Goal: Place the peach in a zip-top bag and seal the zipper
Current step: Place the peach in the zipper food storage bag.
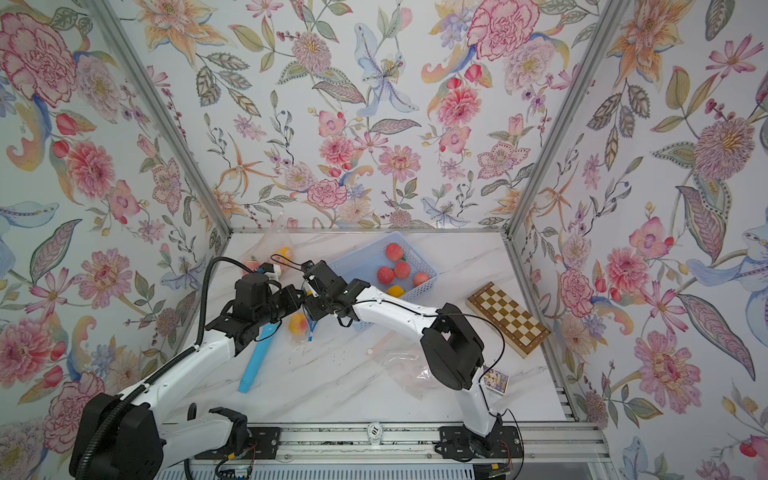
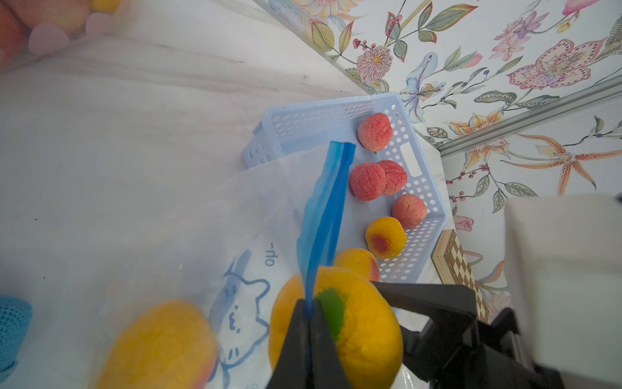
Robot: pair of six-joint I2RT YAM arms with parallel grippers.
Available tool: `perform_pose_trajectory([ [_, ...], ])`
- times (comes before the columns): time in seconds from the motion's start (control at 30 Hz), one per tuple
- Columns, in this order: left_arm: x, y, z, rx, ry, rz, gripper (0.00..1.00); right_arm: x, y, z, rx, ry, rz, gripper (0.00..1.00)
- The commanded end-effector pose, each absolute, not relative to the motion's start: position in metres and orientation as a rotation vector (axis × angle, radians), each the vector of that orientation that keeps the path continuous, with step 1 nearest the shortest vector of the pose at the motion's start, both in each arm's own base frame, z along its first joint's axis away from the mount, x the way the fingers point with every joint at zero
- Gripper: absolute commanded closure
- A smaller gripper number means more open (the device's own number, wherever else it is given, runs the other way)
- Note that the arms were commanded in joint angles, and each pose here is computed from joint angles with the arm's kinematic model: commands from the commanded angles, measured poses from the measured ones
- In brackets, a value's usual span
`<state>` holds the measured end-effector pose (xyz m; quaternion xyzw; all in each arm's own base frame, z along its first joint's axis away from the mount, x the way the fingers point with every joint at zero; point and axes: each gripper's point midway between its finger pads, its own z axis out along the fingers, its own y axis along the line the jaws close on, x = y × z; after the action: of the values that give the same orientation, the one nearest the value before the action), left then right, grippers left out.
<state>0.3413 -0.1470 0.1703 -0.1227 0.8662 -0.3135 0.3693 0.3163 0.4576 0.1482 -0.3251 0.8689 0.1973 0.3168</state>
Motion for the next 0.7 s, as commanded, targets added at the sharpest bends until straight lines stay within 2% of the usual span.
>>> perform_pose_trajectory([
  [0.0,0.325,-0.156,0.177,-0.250,2.250,-0.881,1.00,0.330,0.458,0.137,-0.847,2.295,0.468,0.49],
  [0.37,0.318,-0.148,0.194,-0.253,2.232,-0.891,1.00,0.348,0.421,0.129,-0.726,2.369,0.215,0.48],
  [0.67,0.330,-0.155,0.171,-0.316,2.228,-0.962,1.00,0.324,0.444,0.153,-0.795,2.343,0.360,0.46],
])
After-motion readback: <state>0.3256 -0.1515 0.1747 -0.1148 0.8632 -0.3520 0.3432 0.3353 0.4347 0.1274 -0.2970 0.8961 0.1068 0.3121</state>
